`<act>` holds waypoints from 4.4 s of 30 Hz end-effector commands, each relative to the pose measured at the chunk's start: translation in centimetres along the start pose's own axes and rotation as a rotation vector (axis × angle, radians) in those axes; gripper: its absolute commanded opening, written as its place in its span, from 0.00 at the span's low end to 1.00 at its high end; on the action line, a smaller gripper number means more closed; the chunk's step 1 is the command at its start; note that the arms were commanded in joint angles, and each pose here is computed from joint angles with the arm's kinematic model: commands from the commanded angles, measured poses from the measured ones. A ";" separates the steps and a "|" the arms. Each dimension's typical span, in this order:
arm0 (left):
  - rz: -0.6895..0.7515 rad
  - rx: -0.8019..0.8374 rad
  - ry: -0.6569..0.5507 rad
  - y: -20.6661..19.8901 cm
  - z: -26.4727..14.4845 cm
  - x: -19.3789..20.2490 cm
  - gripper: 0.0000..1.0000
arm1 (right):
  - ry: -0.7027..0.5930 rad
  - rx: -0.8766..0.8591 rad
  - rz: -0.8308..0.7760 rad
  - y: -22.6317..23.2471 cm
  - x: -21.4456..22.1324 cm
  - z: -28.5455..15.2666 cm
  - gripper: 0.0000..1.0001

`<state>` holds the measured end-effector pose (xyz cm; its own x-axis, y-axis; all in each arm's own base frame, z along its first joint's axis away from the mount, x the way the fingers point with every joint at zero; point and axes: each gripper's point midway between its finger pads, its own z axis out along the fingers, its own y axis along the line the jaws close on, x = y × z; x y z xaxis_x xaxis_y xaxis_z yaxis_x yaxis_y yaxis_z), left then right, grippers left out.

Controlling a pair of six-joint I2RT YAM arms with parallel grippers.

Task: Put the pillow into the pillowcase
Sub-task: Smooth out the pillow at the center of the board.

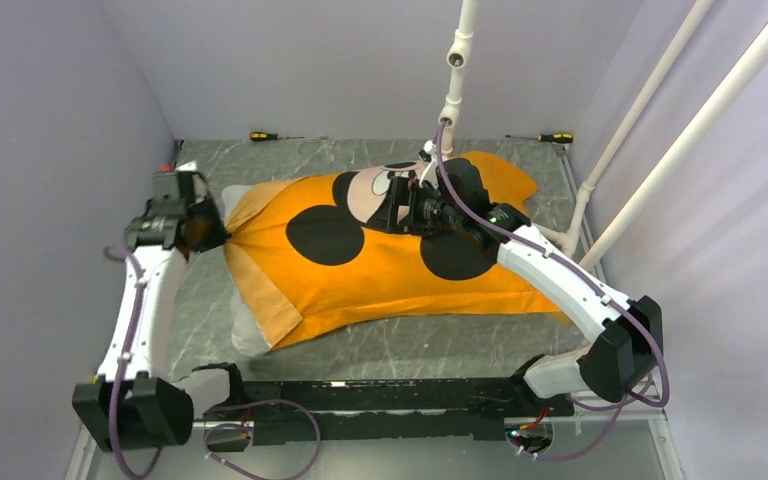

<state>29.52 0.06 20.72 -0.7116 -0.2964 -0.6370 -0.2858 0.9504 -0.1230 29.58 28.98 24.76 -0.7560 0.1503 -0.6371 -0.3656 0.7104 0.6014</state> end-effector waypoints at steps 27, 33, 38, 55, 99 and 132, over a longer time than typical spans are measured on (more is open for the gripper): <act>0.265 0.280 -0.066 -9.0 5.4 -7.6 0.86 | 0.102 0.094 0.029 -4.1 4.8 1.0 0.98; 0.217 0.091 -0.015 -6.4 9.6 -8.9 0.16 | 0.145 0.129 0.035 -5.1 5.9 1.5 0.98; 0.015 0.196 -0.091 -3.8 7.9 -11.1 0.00 | 0.193 0.192 0.058 -7.0 7.5 2.3 0.95; -0.356 0.129 -0.105 5.3 -0.8 -7.1 0.78 | 0.159 0.203 0.030 -6.5 6.6 0.8 0.96; 0.025 -0.514 0.334 6.1 -9.2 16.0 0.00 | 0.239 0.304 0.068 -9.1 8.8 1.7 0.97; 0.234 0.204 -0.013 -11.7 -2.2 -6.1 0.05 | 0.105 0.159 0.028 -4.6 4.1 -1.6 0.99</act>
<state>29.72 -10.05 27.46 -0.7768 -0.0445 -0.6281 -0.0293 0.9990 -0.0346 28.65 26.42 21.40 -0.7839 0.1298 -0.6071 -0.2928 0.7850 0.5459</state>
